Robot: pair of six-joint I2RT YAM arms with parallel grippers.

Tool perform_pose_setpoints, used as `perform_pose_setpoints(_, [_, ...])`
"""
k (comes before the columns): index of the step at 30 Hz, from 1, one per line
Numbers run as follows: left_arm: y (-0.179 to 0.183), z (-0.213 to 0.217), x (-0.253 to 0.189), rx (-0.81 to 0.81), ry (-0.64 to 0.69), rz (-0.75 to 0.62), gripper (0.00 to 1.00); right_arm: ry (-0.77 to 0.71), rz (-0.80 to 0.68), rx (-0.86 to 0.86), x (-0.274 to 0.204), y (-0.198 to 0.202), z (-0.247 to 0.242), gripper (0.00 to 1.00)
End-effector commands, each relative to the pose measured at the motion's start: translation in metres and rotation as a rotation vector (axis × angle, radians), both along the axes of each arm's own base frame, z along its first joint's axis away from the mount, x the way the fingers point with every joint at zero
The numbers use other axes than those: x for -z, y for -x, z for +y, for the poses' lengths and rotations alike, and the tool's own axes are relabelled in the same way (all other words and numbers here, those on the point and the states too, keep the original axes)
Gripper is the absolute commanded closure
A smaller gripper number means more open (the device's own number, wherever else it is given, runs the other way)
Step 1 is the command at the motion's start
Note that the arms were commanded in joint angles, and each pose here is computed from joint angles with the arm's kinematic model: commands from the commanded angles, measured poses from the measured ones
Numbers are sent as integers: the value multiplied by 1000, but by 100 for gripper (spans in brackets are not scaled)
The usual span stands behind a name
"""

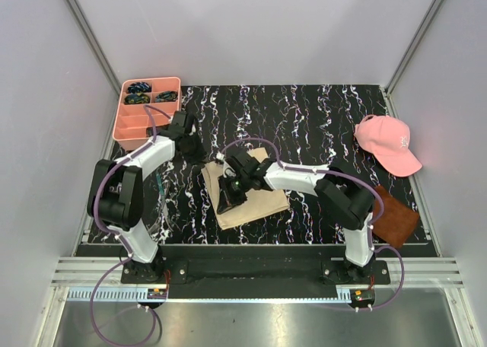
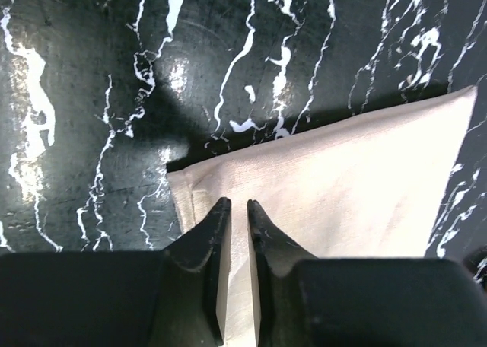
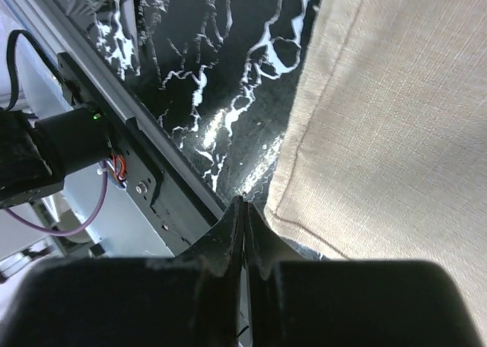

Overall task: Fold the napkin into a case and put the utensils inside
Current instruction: Fold the rectangle-folded napkin at the center of the board.

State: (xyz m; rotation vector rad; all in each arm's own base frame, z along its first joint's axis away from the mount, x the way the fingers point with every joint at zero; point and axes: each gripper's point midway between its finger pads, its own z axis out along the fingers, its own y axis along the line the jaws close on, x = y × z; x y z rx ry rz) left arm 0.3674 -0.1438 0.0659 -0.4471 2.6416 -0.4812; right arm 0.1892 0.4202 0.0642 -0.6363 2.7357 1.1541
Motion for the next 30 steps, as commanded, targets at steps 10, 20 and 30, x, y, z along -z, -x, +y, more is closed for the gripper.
perform_pose_setpoints(10, [0,-33,7,47,114,-7,84,-53,136,8,34,24,-1,97])
perform_pose_setpoints(20, [22,20,36,-71,-90,10,84,-78,184,53,46,38,-11,99])
perform_pose_setpoints(30, [13,18,1,-64,-41,-87,77,-105,178,78,34,40,-16,98])
